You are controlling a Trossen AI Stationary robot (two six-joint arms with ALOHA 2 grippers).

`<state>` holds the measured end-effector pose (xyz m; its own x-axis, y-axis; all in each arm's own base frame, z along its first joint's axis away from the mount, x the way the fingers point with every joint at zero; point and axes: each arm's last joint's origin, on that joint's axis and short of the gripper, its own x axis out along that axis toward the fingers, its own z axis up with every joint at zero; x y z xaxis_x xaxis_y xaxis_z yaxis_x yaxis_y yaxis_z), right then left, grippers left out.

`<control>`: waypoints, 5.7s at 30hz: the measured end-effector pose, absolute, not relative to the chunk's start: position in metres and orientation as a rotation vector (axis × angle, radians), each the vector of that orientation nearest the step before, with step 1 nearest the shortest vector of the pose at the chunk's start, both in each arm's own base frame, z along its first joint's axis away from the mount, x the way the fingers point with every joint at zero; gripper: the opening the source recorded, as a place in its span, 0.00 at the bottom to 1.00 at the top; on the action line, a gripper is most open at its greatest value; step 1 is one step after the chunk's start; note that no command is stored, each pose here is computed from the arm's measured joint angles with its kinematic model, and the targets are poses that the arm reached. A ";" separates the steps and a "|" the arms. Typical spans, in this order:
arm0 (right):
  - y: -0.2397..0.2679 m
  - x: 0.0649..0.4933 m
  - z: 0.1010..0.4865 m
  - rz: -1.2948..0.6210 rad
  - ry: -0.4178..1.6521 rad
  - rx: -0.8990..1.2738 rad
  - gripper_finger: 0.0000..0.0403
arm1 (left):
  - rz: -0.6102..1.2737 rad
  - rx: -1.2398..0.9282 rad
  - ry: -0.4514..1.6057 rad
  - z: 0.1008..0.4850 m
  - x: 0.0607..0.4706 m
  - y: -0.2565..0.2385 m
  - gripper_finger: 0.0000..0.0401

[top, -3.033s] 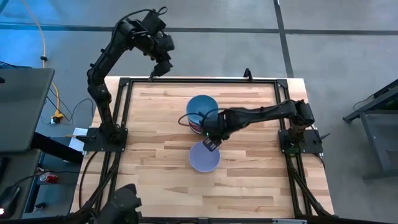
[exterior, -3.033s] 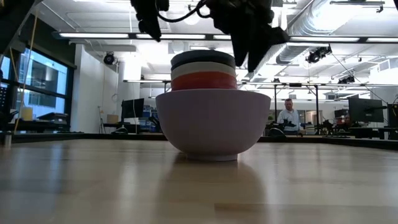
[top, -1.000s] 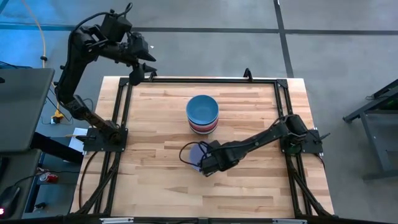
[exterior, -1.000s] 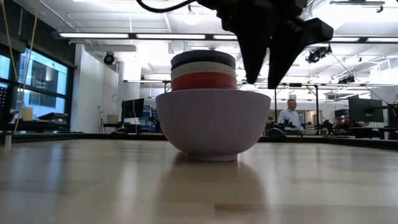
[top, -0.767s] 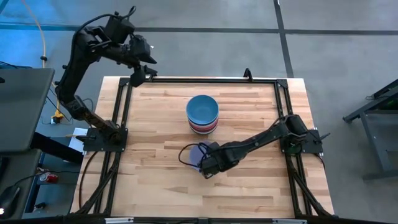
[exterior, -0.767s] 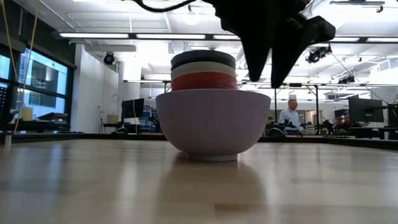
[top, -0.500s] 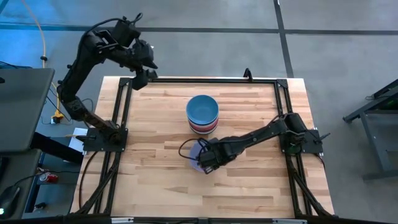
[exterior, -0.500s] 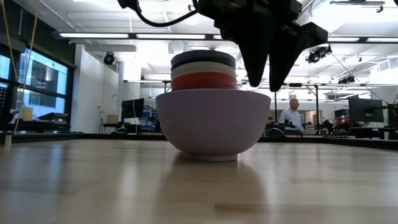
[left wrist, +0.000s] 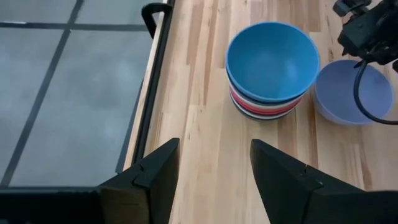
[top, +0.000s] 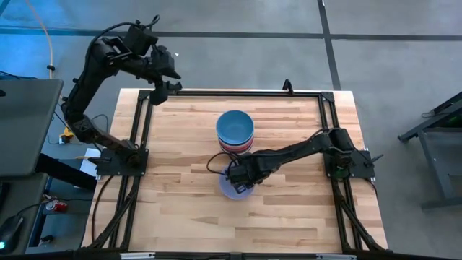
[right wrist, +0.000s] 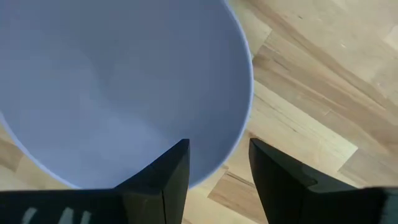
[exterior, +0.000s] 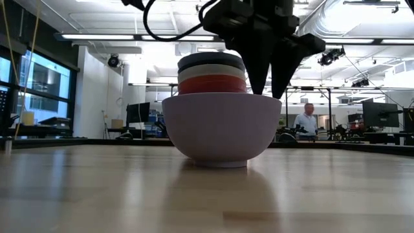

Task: Nest bowls inside each other
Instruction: Stack the purple bowl on top of the blue bowl

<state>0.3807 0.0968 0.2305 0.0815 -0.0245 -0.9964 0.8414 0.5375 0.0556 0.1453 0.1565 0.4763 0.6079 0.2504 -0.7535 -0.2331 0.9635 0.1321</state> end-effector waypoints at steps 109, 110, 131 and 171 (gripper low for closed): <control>-0.086 0.338 0.421 -0.256 1.105 0.391 0.00 | 0.310 -0.060 0.752 0.490 0.148 0.132 0.46; -0.094 0.336 0.422 -0.264 1.097 0.389 0.00 | 0.310 -0.057 0.753 0.490 0.149 0.132 0.46; -0.162 0.334 0.410 -0.240 1.023 0.366 0.00 | 0.110 -0.061 0.768 0.466 0.196 0.162 0.46; -0.157 0.384 0.343 -0.263 1.242 0.483 0.00 | -0.158 0.208 0.330 0.452 0.074 0.051 0.46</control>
<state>0.3840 -0.1571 0.3433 0.3109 0.0674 -0.9481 0.4460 0.8705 0.2081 0.0736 0.0511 0.4520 0.9339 -0.1198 -0.3369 0.1876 0.9662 0.1766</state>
